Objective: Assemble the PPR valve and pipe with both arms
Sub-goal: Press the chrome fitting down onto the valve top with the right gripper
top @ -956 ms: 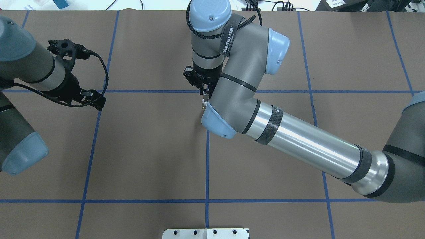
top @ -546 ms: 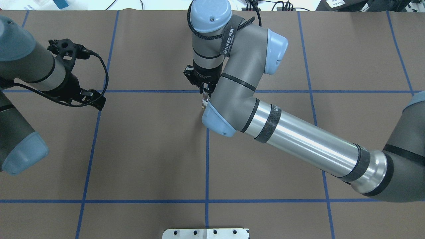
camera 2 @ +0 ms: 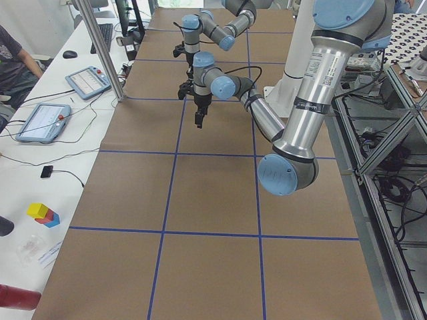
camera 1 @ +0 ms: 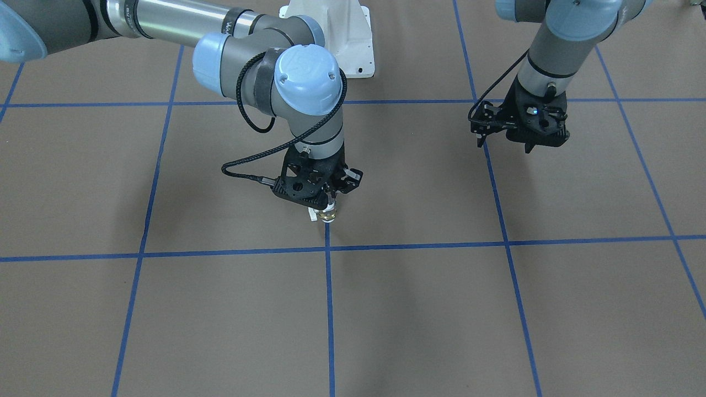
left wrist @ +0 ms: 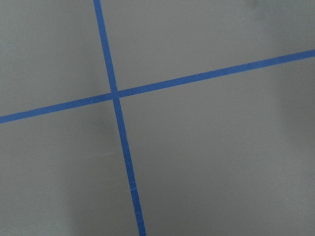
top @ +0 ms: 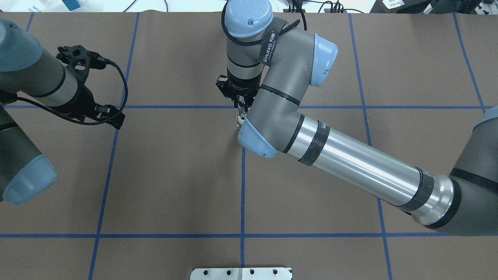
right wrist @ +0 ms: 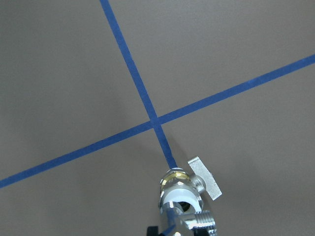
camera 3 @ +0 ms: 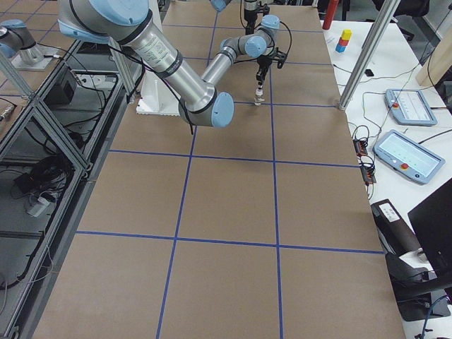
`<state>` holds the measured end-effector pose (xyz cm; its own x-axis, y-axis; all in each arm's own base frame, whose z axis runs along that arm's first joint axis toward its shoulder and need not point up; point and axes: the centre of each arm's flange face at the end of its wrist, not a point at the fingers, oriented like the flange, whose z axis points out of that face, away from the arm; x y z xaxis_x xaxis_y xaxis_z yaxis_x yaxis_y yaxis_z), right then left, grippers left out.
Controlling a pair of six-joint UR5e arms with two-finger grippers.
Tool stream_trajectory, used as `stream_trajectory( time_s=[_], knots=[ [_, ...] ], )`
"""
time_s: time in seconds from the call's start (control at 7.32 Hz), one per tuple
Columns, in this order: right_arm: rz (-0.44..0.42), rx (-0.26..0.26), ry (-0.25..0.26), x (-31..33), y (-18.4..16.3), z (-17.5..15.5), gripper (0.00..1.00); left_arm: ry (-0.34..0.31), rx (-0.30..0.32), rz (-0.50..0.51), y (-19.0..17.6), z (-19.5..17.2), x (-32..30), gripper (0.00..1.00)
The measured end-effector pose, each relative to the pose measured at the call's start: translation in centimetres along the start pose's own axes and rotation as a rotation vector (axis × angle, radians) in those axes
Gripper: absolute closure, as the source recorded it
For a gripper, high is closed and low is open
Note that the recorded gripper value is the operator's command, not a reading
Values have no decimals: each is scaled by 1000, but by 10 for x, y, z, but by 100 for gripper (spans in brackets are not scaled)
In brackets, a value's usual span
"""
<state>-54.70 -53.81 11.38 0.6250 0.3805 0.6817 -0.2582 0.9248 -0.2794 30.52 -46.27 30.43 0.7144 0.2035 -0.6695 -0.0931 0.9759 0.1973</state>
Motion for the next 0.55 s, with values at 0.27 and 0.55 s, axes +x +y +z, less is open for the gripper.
stream_trajectory(
  time_s=[0.27,0.55],
  knots=[
    [1,-1,-2,2,0,-2,100,2,2,-2,-1,-1,2,0],
    [5,-2,4,5,-2,1,100,4,4,-4,-1,-2,3,0]
  ],
)
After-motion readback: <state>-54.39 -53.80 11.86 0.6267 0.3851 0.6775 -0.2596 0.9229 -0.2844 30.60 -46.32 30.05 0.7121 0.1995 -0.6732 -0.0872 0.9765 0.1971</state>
